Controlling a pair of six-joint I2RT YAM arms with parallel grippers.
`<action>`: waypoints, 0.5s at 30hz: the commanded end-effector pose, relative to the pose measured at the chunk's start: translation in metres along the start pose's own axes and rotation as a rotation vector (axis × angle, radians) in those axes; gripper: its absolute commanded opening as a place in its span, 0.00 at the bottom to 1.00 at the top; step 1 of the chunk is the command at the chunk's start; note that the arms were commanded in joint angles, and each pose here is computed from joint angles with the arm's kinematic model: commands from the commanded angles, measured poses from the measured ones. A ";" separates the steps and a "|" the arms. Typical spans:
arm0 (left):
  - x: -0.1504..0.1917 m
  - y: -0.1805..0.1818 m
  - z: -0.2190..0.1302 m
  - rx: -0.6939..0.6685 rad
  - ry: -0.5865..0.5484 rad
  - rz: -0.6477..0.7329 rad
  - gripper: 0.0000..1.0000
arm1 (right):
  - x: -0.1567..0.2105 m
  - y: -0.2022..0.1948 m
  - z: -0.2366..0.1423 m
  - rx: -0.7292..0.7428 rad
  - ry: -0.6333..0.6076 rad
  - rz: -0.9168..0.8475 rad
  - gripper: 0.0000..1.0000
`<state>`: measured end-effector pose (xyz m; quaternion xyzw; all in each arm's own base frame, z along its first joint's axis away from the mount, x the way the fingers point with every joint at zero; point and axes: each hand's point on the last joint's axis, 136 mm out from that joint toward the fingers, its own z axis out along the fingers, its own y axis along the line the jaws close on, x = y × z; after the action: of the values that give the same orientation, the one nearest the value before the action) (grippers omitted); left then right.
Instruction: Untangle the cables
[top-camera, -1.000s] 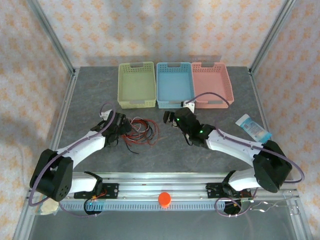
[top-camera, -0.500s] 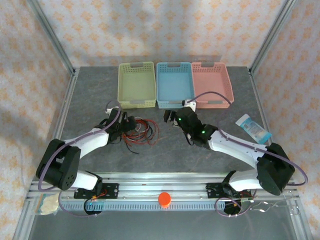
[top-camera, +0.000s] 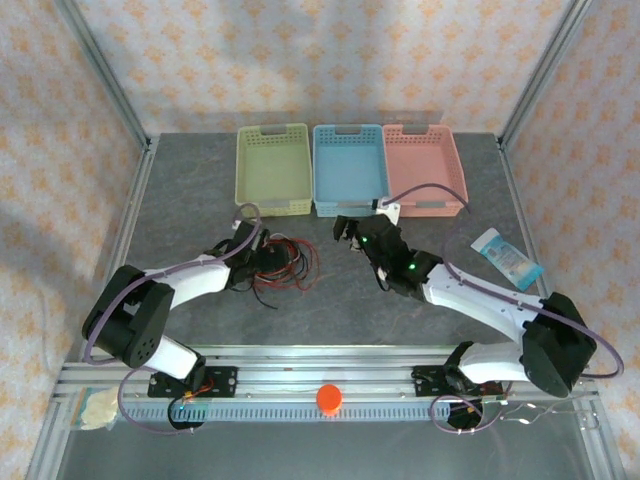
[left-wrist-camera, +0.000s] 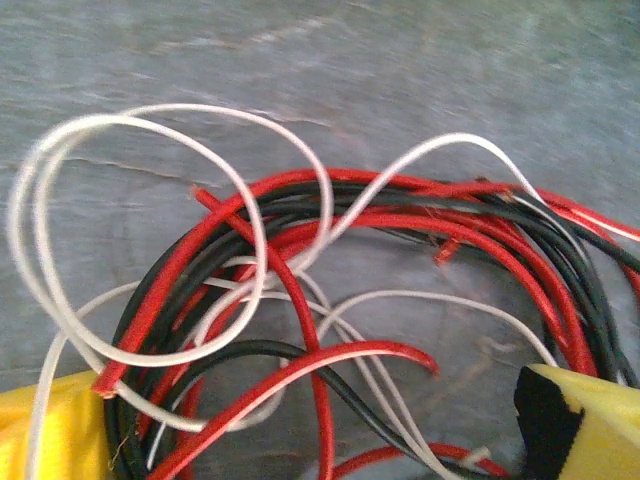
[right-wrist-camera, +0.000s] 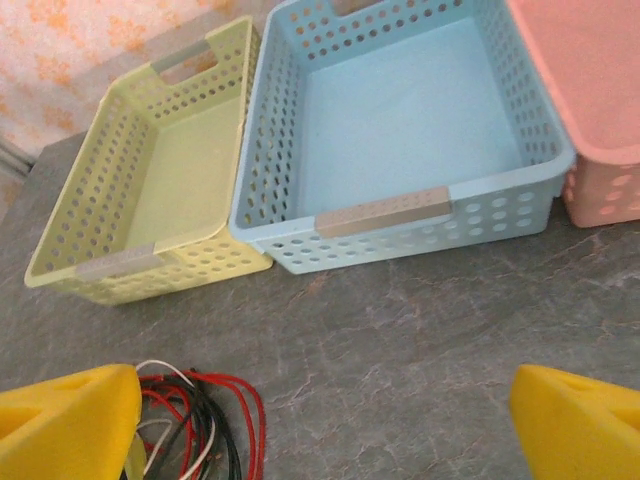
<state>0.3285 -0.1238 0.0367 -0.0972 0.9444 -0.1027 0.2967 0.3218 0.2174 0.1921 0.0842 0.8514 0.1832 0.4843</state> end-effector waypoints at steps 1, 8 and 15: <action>-0.010 -0.036 -0.001 0.127 -0.018 0.036 0.99 | -0.012 -0.020 -0.010 0.083 -0.074 0.034 0.95; -0.004 -0.095 -0.001 0.297 0.000 0.021 0.99 | -0.023 -0.047 -0.019 0.161 -0.130 0.071 0.95; 0.013 -0.161 -0.002 0.435 0.044 0.080 0.99 | -0.027 -0.080 -0.027 0.201 -0.148 0.123 0.95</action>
<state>0.3304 -0.2481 0.0516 -0.0047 0.9271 -0.2448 0.2837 0.3195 0.1487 0.2002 0.1748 0.8230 0.1395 0.5221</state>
